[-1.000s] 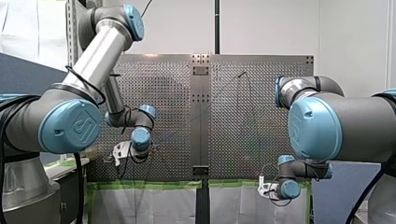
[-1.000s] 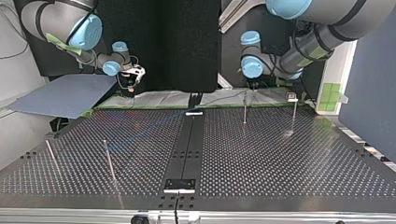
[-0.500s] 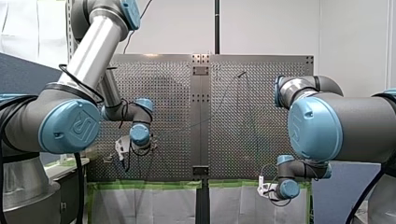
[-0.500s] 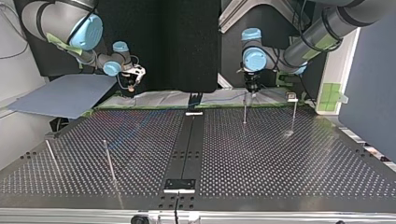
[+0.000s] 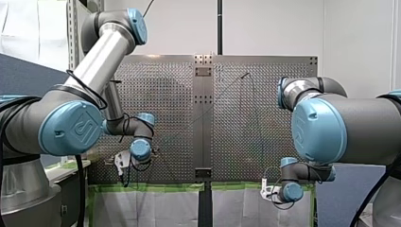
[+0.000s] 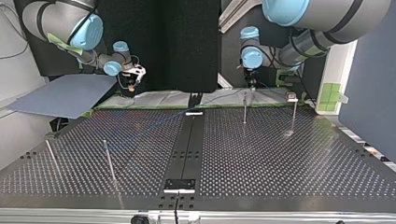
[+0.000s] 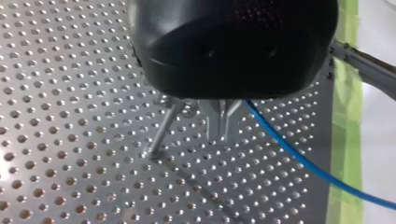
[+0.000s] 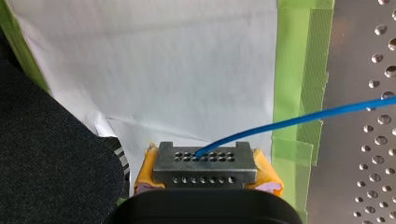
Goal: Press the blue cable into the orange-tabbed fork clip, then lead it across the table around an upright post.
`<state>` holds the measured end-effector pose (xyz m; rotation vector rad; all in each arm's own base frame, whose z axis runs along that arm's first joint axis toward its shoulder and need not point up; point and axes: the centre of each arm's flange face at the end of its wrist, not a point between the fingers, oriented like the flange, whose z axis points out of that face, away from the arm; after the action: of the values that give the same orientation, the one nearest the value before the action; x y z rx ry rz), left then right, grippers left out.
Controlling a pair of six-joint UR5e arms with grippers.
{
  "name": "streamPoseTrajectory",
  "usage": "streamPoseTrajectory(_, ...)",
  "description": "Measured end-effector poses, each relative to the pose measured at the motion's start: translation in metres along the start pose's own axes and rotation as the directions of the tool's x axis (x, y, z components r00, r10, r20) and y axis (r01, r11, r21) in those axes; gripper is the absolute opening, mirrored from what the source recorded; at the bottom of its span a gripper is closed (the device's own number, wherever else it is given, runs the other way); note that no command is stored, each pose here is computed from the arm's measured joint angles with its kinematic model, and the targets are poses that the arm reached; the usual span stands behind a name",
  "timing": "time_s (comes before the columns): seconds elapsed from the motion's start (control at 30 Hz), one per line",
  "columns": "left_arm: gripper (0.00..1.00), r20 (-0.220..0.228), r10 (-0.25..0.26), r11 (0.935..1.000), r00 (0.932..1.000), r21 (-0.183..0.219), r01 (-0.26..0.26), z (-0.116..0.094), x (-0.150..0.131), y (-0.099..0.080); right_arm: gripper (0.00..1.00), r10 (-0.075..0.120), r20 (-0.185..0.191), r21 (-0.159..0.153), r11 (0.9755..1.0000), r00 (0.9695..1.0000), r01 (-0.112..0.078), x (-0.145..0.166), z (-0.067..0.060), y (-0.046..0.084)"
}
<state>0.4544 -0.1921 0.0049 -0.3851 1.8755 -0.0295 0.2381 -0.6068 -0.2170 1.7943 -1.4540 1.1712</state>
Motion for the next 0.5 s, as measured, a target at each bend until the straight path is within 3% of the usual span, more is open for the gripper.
streamPoseTrajectory(0.27, 0.00, -0.020, 0.079, 0.9968, 0.9967, 0.015, -0.078, -0.0013, 0.0036, -0.0007, 0.00, -0.002, 0.000, 0.002, 1.0000, 1.0000, 0.002, -0.0002, 0.0000, -0.0016)
streamPoseTrajectory(0.5, 0.00, -0.072, 0.162, 0.9867, 0.9841, 0.012, -0.162, -0.0069, 0.0083, 0.0023, 0.00, 0.000, 0.000, -0.003, 1.0000, 1.0000, 0.000, -0.0001, 0.0001, -0.0001)
